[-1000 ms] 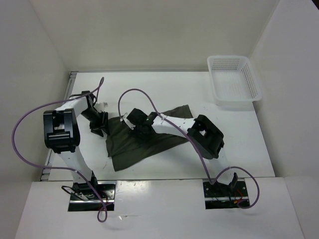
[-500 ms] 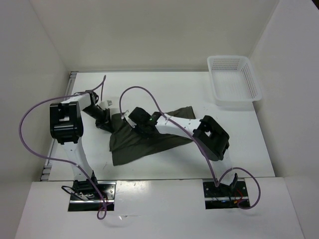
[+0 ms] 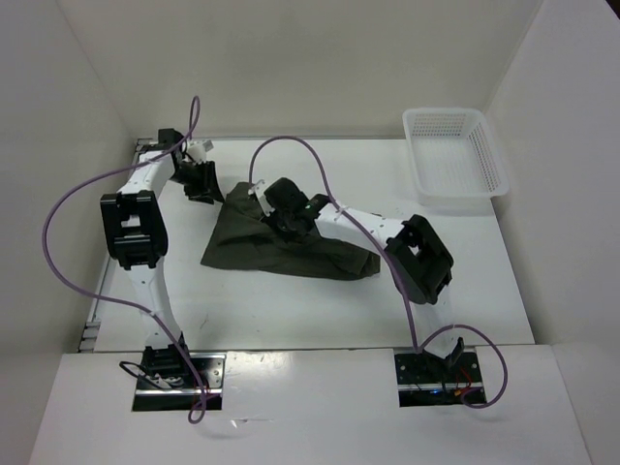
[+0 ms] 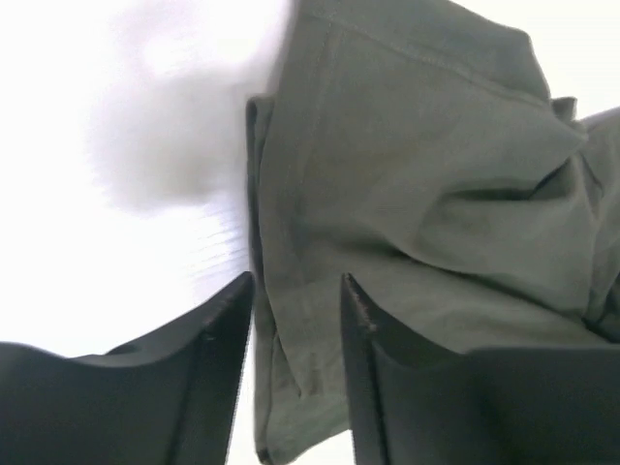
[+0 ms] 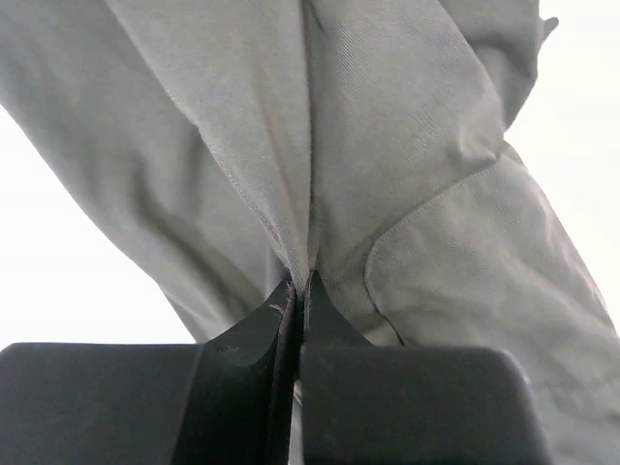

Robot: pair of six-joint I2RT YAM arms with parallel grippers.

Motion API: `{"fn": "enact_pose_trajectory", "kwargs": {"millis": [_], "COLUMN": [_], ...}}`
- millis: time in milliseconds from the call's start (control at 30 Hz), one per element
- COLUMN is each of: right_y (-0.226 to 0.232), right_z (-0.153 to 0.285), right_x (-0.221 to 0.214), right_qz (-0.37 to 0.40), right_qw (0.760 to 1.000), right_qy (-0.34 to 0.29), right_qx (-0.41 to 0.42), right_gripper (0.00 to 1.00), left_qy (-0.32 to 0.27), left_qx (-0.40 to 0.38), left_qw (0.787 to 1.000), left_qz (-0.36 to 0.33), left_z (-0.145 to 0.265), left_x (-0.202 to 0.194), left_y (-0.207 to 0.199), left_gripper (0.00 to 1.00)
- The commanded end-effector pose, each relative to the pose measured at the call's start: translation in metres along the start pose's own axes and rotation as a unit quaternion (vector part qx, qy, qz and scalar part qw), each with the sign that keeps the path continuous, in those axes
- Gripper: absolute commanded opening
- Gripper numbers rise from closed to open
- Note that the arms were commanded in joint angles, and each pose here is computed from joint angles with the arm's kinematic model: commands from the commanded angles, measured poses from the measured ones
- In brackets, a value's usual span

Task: Fold and stack the shorts
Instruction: Fold the shorts

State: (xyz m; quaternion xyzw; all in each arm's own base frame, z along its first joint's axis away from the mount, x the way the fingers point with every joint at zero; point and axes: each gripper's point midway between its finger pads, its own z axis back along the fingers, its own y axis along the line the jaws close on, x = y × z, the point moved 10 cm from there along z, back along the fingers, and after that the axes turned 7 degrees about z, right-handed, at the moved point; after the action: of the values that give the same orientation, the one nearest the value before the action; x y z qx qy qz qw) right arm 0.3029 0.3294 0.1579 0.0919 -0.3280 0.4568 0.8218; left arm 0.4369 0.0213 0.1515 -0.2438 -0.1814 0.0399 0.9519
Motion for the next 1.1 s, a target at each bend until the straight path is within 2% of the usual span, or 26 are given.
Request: {"fn": "enact_pose_trajectory", "kwargs": {"millis": [0, 100, 267, 400, 533, 600, 633, 700, 733, 800, 833, 1000, 1067], "right_y": [0.020, 0.032, 0.040, 0.043, 0.043, 0.043, 0.043, 0.043, 0.043, 0.042, 0.042, 0.042, 0.042], "right_z": [0.016, 0.014, 0.013, 0.019, 0.022, 0.021, 0.021, 0.020, 0.020, 0.018, 0.018, 0.018, 0.018], "right_x": [0.024, 0.014, 0.012, 0.018, 0.010, 0.008, 0.008, 0.010, 0.010, 0.010, 0.011, 0.011, 0.011], "right_qz": [0.001, 0.010, 0.017, 0.026, 0.026, 0.026, 0.026, 0.026, 0.026, 0.026, 0.026, 0.026, 0.026], "right_qw": [0.998, 0.998, 0.998, 0.997, 0.998, 0.998, 0.998, 0.998, 0.998, 0.998, 0.998, 0.998, 0.998], "right_qy": [-0.048, -0.036, -0.036, -0.043, -0.035, -0.035, -0.035, -0.040, -0.040, -0.038, -0.038, -0.038, -0.038], "right_qx": [0.039, 0.048, 0.050, 0.056, 0.052, 0.052, 0.052, 0.051, 0.051, 0.047, 0.047, 0.047, 0.047], "right_gripper": [0.00, 0.03, 0.12, 0.12, 0.12, 0.12, 0.12, 0.12, 0.12, 0.13, 0.13, 0.13, 0.13], "left_qy": [0.003, 0.006, 0.041, 0.085, 0.112, 0.107, 0.084, 0.045, -0.027, -0.059, -0.098, -0.089, -0.067], "left_qx": [0.014, 0.032, 0.056, 0.075, 0.062, 0.063, 0.070, 0.130, 0.144, 0.168, 0.173, 0.180, 0.189], "left_qw": [1.000, 0.999, 0.997, 0.993, 0.991, 0.992, 0.994, 0.990, 0.987, 0.981, 0.976, 0.974, 0.973], "left_qz": [0.003, 0.005, 0.017, 0.037, 0.046, 0.024, -0.007, -0.042, -0.071, -0.079, -0.090, -0.103, -0.110], "left_z": [0.017, 0.036, 0.037, 0.041, 0.047, 0.055, 0.057, 0.060, 0.070, 0.067, 0.074, 0.062, 0.049], "left_x": [-0.009, -0.032, -0.066, -0.081, -0.095, -0.104, -0.113, -0.122, -0.115, -0.129, -0.126, -0.128, -0.140], "left_y": [-0.004, -0.011, -0.012, -0.010, -0.019, -0.034, -0.044, -0.044, -0.050, -0.041, -0.043, -0.047, -0.045], "left_gripper": [0.51, 0.53, 0.54, 0.54, 0.54, 0.54, 0.54, 0.54, 0.54, 0.53, 0.53, 0.53, 0.53]}}
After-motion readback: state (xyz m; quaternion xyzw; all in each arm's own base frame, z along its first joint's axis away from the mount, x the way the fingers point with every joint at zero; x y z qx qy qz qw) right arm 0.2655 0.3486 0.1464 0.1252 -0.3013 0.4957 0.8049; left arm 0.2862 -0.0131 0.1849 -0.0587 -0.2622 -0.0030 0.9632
